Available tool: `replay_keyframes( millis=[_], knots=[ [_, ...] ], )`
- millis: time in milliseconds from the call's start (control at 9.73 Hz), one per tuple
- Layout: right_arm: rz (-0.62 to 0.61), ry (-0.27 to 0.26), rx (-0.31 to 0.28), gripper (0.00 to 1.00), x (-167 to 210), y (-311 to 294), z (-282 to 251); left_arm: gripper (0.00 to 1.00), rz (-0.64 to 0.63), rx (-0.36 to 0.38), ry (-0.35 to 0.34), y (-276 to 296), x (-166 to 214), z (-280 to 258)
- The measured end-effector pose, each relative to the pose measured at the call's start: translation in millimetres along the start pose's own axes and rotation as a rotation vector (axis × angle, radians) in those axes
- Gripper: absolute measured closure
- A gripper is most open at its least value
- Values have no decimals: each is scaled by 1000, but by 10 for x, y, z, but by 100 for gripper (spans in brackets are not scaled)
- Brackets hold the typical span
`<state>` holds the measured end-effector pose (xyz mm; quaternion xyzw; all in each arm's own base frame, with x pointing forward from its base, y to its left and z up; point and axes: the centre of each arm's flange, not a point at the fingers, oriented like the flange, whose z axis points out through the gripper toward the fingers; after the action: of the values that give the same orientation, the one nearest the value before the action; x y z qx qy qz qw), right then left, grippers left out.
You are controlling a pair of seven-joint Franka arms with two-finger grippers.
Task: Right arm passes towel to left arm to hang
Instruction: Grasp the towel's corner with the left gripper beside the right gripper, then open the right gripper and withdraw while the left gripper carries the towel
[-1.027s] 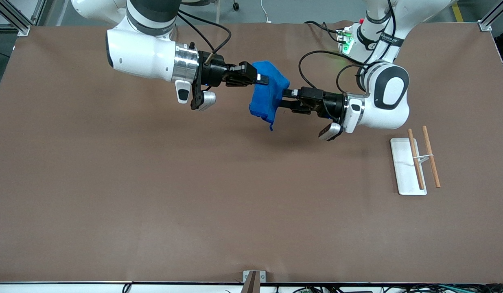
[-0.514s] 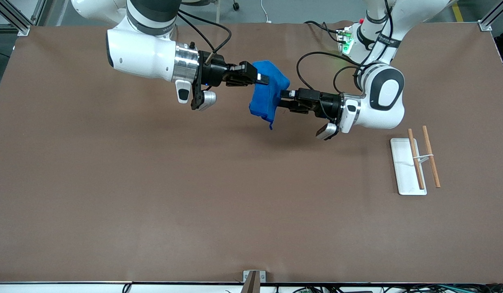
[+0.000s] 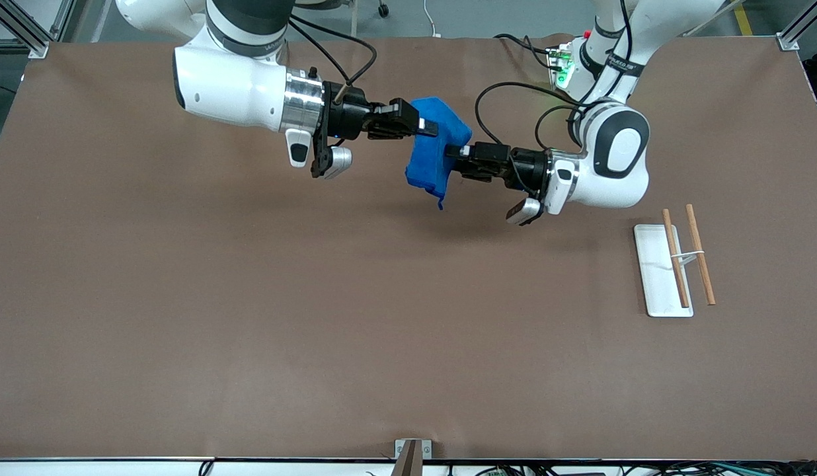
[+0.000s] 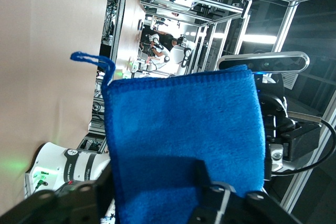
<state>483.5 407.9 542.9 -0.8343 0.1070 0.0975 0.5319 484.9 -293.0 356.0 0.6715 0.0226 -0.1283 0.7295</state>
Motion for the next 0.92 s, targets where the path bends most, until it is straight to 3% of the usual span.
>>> replay_keyframes(
  millis=[103,411,514,719,925],
  knots=[
    [-1,6,2,94,4,-6,-5,41,0,0,2,2,3,-8],
    [-5,11,6,93,-13,-31,6,89,19,-1,26,100,53,-108],
    [-6,12,6,93,-16,-33,10,98,30,2,41,152,71,-151],
    [-6,11,6,91,-19,-35,12,98,55,44,37,240,85,-182],
    [-11,17,0,81,-1,-29,-6,98,79,94,20,314,126,-264]
  ],
)
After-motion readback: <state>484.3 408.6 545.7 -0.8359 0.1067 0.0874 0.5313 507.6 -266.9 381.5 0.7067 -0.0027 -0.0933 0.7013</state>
